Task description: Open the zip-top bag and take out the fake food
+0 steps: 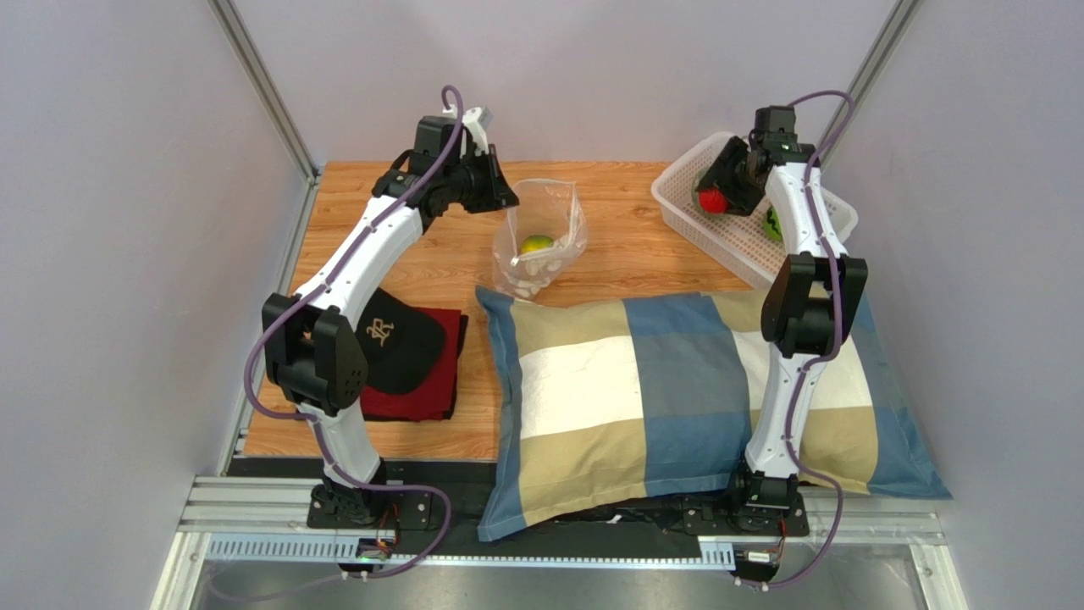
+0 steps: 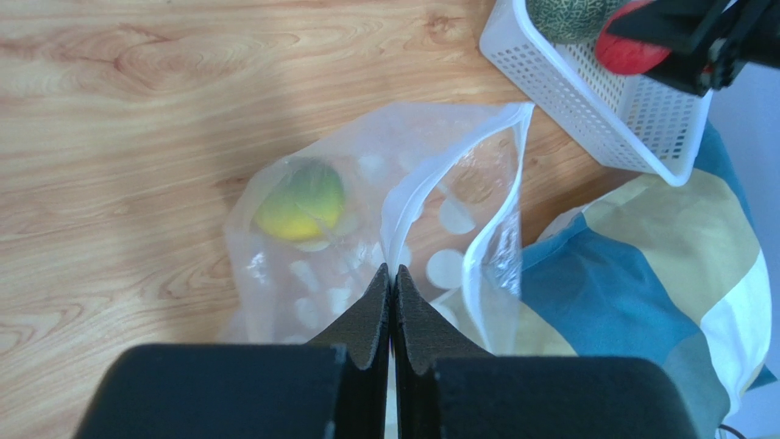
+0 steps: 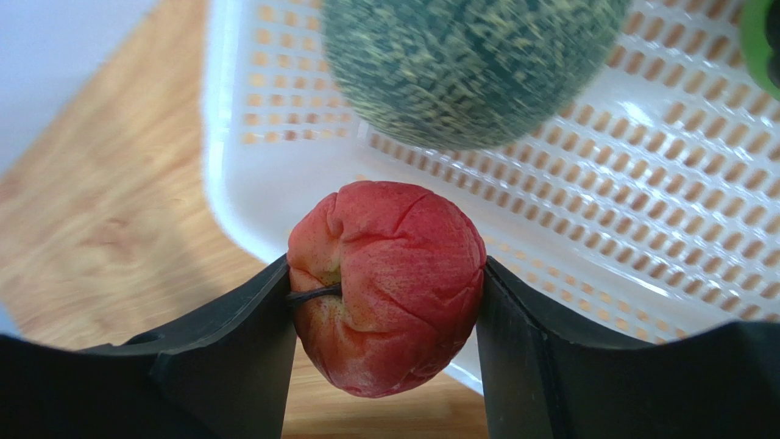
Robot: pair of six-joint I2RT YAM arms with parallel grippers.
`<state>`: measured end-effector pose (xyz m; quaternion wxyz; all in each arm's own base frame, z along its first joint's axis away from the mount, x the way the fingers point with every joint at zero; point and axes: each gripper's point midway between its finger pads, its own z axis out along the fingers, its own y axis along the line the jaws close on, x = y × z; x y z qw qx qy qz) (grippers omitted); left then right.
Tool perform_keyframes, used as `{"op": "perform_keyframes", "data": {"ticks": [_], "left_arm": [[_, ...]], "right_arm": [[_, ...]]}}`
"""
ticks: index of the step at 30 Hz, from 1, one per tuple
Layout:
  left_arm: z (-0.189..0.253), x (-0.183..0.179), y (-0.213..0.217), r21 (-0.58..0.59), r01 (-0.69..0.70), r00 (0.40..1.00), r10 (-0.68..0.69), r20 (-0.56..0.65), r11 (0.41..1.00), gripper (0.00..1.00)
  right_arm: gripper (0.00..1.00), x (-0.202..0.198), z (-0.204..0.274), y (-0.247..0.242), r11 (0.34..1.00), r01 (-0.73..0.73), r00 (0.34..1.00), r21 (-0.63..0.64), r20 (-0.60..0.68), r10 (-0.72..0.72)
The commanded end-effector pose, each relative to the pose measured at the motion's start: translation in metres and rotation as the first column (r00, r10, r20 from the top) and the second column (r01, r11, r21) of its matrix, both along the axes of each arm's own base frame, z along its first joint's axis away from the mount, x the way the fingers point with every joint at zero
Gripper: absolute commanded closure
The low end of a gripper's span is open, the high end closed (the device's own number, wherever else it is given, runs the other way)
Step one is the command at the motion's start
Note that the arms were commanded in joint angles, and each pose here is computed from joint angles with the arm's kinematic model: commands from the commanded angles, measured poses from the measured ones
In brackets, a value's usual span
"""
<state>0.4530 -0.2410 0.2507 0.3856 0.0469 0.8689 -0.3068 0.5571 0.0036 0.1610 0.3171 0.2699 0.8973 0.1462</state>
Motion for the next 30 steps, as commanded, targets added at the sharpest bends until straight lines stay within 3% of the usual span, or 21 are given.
{"op": "perform_keyframes", "data": {"ticks": [1,3,7,13,16,17,19,24,30], "left_arm": [[0.049,-0.001,0.002,-0.034,0.018,0.994,-0.014,0.108,0.999,1.00],[0.047,-0.001,0.000,-0.038,0.024,0.995,-0.020,0.100,0.999,1.00],[0.040,-0.001,-0.005,-0.056,0.039,0.997,-0.035,0.073,0.998,1.00],[0.039,0.002,-0.008,-0.071,0.041,0.997,-0.036,0.069,0.997,1.00],[0.033,0.003,-0.009,-0.073,0.042,0.998,-0.038,0.053,0.996,1.00],[0.031,0.004,-0.010,-0.075,0.042,0.998,-0.039,0.045,0.996,1.00],[0.027,0.004,-0.013,-0.085,0.045,0.999,-0.043,0.030,0.995,1.00],[0.023,0.005,-0.016,-0.092,0.050,0.999,-0.048,0.024,0.994,1.00],[0.020,0.004,-0.021,-0.099,0.056,0.998,-0.053,0.031,0.994,1.00]], "right_arm": [[0.40,-0.012,0.006,-0.020,0.989,0.017,0.999,-0.148,-0.031,-0.021],[0.22,-0.017,0.002,-0.028,0.981,0.021,0.998,-0.192,-0.056,-0.033],[0.05,-0.025,0.004,-0.044,0.960,0.044,0.994,-0.276,-0.080,-0.068],[0.01,-0.035,0.029,-0.042,0.946,0.032,0.995,-0.321,-0.074,-0.059],[0.11,-0.034,0.054,0.003,0.972,-0.037,0.999,-0.232,-0.019,0.033],[0.21,-0.036,0.074,0.029,0.976,-0.068,0.997,-0.208,0.025,0.075],[0.30,-0.044,0.088,0.079,0.982,-0.145,0.986,-0.123,0.061,0.154],[0.74,-0.069,0.124,0.186,0.963,-0.252,0.957,0.091,0.173,0.234],[0.99,-0.094,0.135,0.272,0.911,-0.354,0.928,0.214,0.202,0.313]]}}
